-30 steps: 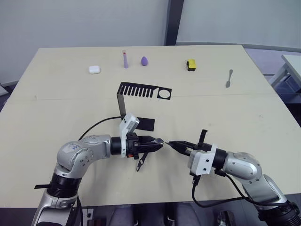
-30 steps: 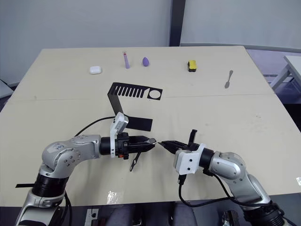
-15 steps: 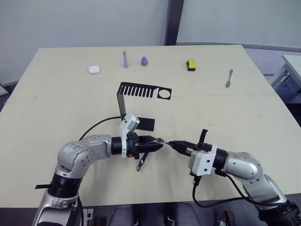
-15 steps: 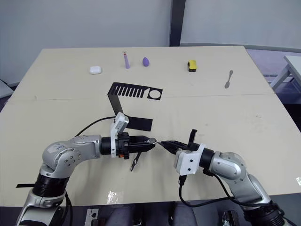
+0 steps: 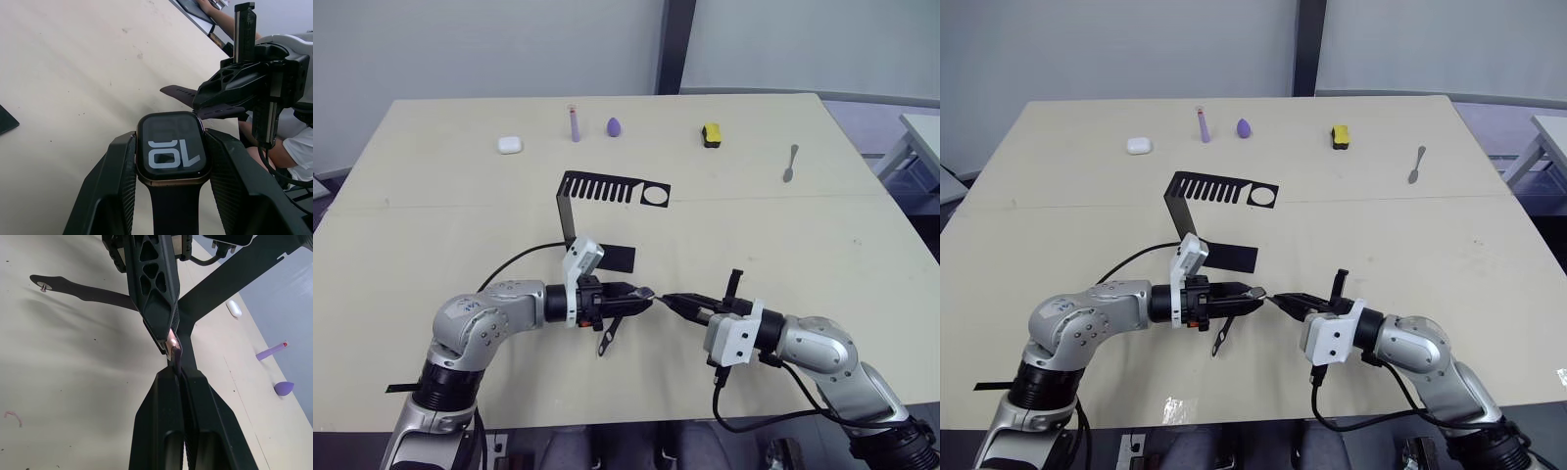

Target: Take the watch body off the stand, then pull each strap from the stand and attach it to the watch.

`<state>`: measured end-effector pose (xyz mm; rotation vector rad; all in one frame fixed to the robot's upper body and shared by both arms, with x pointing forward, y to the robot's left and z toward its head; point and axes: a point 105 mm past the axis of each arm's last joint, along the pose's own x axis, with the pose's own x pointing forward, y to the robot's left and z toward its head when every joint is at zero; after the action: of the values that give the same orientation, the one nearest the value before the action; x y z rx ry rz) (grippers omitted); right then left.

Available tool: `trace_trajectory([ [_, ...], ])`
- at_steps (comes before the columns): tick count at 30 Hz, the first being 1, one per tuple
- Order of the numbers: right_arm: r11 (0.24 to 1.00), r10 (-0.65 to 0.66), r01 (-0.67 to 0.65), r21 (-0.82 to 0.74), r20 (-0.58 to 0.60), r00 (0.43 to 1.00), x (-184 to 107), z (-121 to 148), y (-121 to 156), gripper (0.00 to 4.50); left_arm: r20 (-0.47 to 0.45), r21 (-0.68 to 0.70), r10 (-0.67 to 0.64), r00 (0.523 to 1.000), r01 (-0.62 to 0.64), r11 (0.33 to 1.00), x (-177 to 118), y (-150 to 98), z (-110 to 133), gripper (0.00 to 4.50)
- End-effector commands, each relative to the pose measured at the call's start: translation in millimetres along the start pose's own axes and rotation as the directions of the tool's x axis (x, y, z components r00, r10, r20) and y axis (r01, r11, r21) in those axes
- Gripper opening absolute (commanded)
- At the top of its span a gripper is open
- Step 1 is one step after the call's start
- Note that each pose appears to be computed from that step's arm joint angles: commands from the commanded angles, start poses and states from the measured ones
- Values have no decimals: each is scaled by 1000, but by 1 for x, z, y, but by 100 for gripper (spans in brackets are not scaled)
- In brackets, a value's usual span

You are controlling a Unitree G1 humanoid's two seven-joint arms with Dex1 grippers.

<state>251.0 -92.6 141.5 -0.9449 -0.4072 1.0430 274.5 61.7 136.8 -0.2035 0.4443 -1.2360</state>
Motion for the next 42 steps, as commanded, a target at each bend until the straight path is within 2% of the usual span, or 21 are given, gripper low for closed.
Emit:
trace_trajectory([
  [1, 1000, -23, 24, -16, 41, 999, 1, 10, -6, 0, 18, 37, -18, 1000, 17, 999, 0, -6, 7, 161],
  [42, 1000, -12, 12, -2, 39, 999, 9, 10, -7, 0, 26, 36, -23, 999, 22, 999, 5, -9, 8, 161],
])
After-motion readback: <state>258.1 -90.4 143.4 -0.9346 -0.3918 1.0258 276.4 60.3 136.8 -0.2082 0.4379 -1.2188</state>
